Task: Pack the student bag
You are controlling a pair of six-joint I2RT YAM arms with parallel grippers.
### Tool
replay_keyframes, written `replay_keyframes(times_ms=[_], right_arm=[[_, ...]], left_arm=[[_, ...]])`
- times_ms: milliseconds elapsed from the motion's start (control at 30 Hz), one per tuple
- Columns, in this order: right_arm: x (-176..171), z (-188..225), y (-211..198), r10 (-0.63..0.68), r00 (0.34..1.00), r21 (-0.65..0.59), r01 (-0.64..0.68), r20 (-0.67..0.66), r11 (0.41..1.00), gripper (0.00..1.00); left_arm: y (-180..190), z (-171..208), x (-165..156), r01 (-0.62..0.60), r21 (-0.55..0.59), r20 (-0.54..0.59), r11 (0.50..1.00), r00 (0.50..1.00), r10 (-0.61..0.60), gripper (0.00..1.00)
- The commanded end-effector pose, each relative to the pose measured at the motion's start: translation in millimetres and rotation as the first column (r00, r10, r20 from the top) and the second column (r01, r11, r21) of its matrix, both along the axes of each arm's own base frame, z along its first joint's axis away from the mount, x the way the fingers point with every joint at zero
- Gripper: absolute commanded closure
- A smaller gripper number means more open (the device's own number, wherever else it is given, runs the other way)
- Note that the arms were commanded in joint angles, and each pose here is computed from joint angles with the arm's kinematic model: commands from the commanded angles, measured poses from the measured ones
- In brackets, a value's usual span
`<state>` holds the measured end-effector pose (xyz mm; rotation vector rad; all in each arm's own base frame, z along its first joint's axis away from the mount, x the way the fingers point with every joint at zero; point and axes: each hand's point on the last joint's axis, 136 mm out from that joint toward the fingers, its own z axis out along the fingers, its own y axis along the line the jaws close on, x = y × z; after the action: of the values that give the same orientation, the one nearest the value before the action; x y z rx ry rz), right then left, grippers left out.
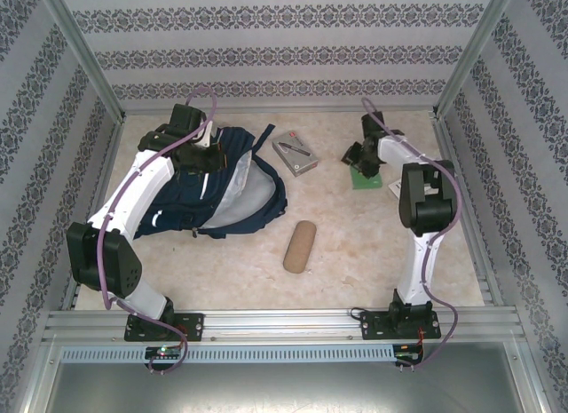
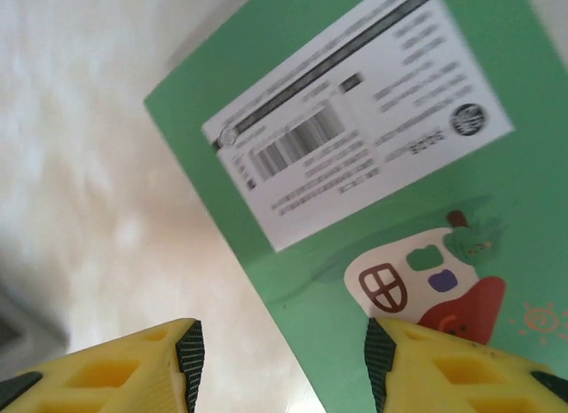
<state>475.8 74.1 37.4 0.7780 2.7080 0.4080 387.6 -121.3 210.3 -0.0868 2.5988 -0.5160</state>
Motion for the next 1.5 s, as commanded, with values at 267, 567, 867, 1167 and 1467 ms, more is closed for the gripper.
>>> replay_keyframes(times_ms=[267, 567, 867, 1167, 1467], right_arm=[[-160.5, -19.6, 27.9, 0.011, 0.984, 0.007, -0.01, -0.179, 1.0, 0.47], [-220.1, 9.6, -26.7, -0.042, 0.996, -0.045, 0.039, -0.081, 0.998, 0.42], [-249.1, 20.3, -68.2, -0.199, 0.979, -0.142, 0.192, -0.036, 0.971, 0.27], [-215.7, 2.2, -67.0, -0.17, 0.985, -0.086, 0.167, -0.035, 0.982, 0.25], [-168.7, 10.8, -46.8, -0.026, 0.999, -0.021, 0.026, 0.024, 0.999, 0.29]], left_arm=[[-9.2, 10.7, 1.2, 0.041, -0.079, 0.03, 0.996, 0.999, -0.039, 0.84], [-42.4, 12.2, 11.3, 0.087, -0.177, 0.028, 0.98, 0.996, -0.083, 0.53], [-133.5, -4.2, 13.5, 0.214, -0.212, 0.026, 0.953, 0.977, -0.214, 0.49], [-209.0, -40.5, 10.2, 0.314, -0.203, -0.007, 0.927, 0.947, -0.322, 0.48], [-251.6, -82.2, 1.0, 0.372, -0.2, -0.071, 0.907, 0.917, -0.392, 0.49]])
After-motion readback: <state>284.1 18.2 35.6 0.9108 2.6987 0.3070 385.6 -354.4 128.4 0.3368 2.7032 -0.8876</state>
